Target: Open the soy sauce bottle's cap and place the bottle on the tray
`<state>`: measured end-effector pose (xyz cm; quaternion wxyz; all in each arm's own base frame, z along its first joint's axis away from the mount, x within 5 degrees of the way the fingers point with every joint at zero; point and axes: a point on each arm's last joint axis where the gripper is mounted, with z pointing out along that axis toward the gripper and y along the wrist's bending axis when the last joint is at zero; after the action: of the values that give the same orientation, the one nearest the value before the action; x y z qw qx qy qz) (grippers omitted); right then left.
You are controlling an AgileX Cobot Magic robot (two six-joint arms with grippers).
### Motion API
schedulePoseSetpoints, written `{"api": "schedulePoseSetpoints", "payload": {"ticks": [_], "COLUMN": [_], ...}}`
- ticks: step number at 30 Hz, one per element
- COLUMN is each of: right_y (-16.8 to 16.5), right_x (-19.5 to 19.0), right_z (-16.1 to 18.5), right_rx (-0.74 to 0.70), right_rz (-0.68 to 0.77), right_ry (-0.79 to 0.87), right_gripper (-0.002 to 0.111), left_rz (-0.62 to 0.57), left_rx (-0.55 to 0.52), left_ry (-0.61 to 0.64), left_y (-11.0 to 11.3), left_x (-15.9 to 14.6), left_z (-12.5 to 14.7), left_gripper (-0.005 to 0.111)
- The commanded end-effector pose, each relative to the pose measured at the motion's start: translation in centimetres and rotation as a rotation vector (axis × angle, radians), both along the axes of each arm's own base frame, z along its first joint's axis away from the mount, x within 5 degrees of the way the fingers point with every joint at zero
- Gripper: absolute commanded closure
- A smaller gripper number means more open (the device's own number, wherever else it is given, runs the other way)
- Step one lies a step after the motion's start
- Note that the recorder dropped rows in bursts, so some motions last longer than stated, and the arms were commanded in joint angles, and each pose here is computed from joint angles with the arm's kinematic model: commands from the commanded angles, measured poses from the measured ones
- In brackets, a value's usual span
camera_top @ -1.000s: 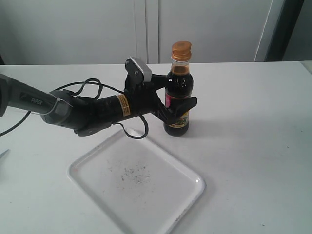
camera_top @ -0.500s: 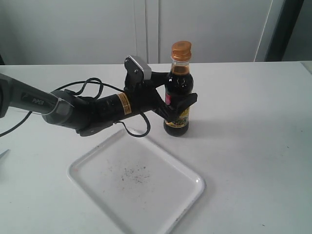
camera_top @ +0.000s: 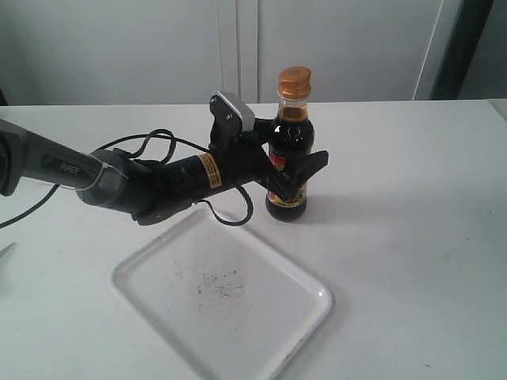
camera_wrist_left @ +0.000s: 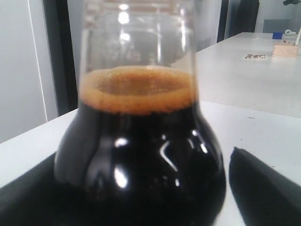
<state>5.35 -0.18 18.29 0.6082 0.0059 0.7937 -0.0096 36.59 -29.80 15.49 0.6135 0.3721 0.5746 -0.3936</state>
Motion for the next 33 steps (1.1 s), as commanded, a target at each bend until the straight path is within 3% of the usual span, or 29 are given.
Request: {"api": "schedulePoseSetpoints", "payload": {"ticks": [1,9,24,33], "right_y": [0.0,0.0,0.0,0.1], "right_x": [0.0,0.0,0.0,0.3], "right_z": [-0.1,-0.1,0.0,1.8], "right_rx": [-0.003,-0.003,-0.009,-0.014], "right_rz": [-0.004,-0.004,-0.002,0.007], "right_ry": [-0.001,-0.001,-0.018,-0.210], "right_gripper": [0.108,0.108,0.108,0.108], "left_rz": [-0.005,-0.007,-0.006,0.010], "left_rx": [-0.015,-0.014,0.019,0.048], "left_ry": [-0.003,-0.003,0.003,0.016], "left_y": [-0.1,-0.1,-0.1,-0.1], "left_x": [0.0,0.0,0.0,0.1], "left_z": [0.2,0.2,-0.1,-0.4], "left_gripper": [0.041,0.106,0.107,0.107]}}
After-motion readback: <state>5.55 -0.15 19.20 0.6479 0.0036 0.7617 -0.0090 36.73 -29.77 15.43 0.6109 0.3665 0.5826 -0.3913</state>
